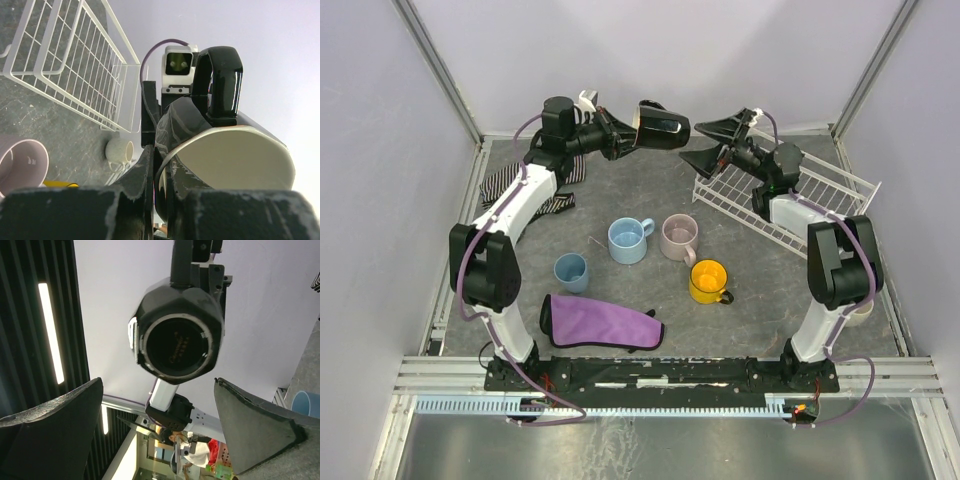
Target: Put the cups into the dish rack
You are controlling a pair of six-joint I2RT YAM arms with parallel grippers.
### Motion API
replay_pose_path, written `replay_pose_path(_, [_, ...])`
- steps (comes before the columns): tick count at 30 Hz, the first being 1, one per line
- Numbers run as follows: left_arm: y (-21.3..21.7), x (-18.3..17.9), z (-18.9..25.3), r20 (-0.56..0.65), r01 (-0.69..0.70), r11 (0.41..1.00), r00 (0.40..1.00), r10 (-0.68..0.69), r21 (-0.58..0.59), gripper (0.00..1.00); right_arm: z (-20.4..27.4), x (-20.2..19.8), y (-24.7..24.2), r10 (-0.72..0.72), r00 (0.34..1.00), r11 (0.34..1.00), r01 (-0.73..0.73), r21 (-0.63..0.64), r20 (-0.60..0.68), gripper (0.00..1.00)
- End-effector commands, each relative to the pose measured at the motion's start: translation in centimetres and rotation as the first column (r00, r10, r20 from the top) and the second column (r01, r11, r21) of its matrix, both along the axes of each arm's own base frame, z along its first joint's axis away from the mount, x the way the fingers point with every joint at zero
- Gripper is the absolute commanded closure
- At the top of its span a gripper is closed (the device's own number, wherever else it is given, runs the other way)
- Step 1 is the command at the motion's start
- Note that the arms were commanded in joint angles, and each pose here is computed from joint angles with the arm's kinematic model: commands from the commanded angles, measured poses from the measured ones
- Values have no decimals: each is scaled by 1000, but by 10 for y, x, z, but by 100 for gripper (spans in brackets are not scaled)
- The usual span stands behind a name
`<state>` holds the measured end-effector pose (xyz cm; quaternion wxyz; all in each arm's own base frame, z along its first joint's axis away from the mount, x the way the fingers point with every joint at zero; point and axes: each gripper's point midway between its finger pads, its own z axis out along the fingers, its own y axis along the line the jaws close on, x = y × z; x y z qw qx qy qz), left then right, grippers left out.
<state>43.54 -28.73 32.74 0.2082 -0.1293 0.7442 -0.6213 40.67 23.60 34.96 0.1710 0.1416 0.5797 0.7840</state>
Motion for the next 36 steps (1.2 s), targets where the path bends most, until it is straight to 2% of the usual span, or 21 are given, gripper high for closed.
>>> replay_pose_path(1, [-2,-29,73,142,91,992,987,-79,-82,97,6,-3,9,34,998,999,-33,-12,50,0])
replay_pose_path(16, [-1,-42,55,95,120,992,989,-116,-30,97,16,1,38,89,993,996,-90,-2,73,0])
replay_pose_path(36, [0,-58,47,75,149,989,986,-149,-4,97,15,7,52,100,993,994,-103,31,69,0])
